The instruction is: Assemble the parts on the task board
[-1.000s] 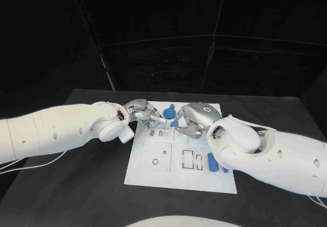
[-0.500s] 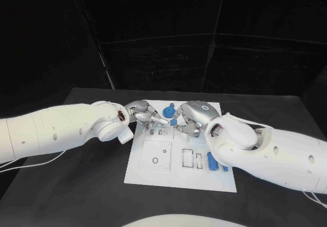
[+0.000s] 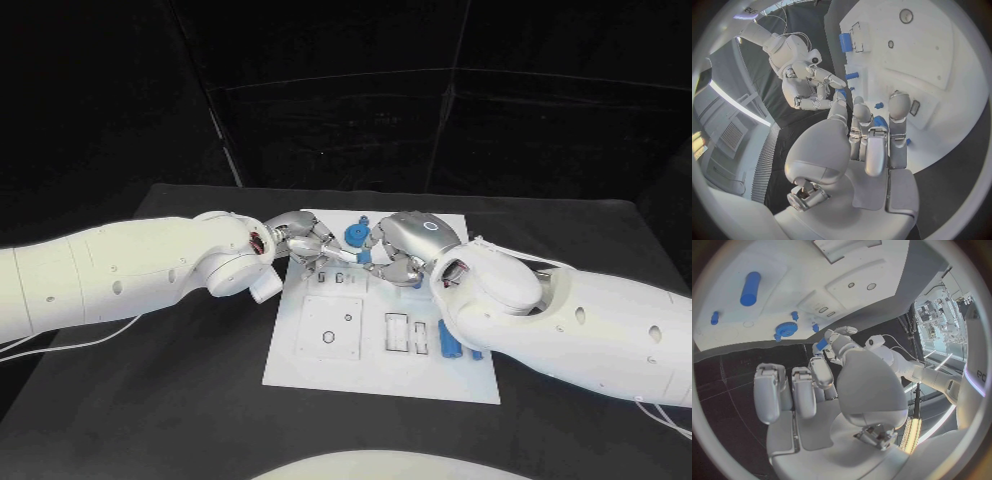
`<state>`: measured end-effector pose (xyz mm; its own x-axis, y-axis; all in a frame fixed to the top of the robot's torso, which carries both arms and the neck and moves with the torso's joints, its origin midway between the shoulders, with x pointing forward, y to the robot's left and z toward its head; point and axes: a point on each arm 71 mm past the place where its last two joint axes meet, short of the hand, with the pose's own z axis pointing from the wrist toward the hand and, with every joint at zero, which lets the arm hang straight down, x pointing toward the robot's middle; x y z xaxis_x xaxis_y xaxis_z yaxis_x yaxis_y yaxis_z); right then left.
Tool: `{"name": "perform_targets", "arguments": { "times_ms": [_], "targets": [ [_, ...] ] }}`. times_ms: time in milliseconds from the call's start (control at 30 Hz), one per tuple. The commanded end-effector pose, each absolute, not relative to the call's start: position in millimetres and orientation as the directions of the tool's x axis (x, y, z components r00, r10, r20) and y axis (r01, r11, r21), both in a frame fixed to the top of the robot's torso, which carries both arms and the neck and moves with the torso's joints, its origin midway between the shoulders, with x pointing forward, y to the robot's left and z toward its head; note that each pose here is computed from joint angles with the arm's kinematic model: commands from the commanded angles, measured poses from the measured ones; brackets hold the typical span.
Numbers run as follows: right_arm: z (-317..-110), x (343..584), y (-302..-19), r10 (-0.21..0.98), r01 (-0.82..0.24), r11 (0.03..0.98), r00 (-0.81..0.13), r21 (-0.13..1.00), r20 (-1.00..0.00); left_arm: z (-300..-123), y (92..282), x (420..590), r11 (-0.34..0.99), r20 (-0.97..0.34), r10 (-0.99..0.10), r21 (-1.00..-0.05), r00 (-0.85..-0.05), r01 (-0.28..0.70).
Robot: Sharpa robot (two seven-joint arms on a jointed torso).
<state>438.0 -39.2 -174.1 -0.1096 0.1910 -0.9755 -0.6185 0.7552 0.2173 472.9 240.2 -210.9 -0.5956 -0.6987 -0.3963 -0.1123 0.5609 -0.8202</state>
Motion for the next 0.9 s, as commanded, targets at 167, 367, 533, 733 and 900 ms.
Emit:
{"name": "perform_targets", "arguments": {
  "times_ms": [167, 367, 533, 733, 900],
  "targets": [
    [-170.7, 434.4, -35.7, 0.207, -0.639, 0.736, -0.104, 0.225, -0.973, -211.3, 238.9, 472.9, 0.569, -0.397, -0.688, -0.815, -0.607, -0.113],
    [-168.9, 433.2, -35.5, 0.226, -0.643, 0.729, -0.095, 0.233, -0.969, -211.8, 239.6, 473.4, 0.572, -0.396, -0.686, -0.812, -0.610, -0.117],
    [-168.2, 432.4, -35.5, 0.233, -0.645, 0.726, -0.093, 0.237, -0.968, -212.3, 241.0, 474.0, 0.574, -0.396, -0.686, -0.810, -0.610, -0.120],
    [-167.1, 430.9, -34.0, 0.242, -0.651, 0.720, -0.090, 0.241, -0.966, -212.6, 241.7, 474.7, 0.576, -0.396, -0.686, -0.808, -0.610, -0.123],
    [-166.4, 429.5, -32.6, 0.247, -0.657, 0.713, -0.089, 0.243, -0.965, -212.7, 241.7, 475.1, 0.576, -0.397, -0.687, -0.808, -0.609, -0.124]
  ]
}}
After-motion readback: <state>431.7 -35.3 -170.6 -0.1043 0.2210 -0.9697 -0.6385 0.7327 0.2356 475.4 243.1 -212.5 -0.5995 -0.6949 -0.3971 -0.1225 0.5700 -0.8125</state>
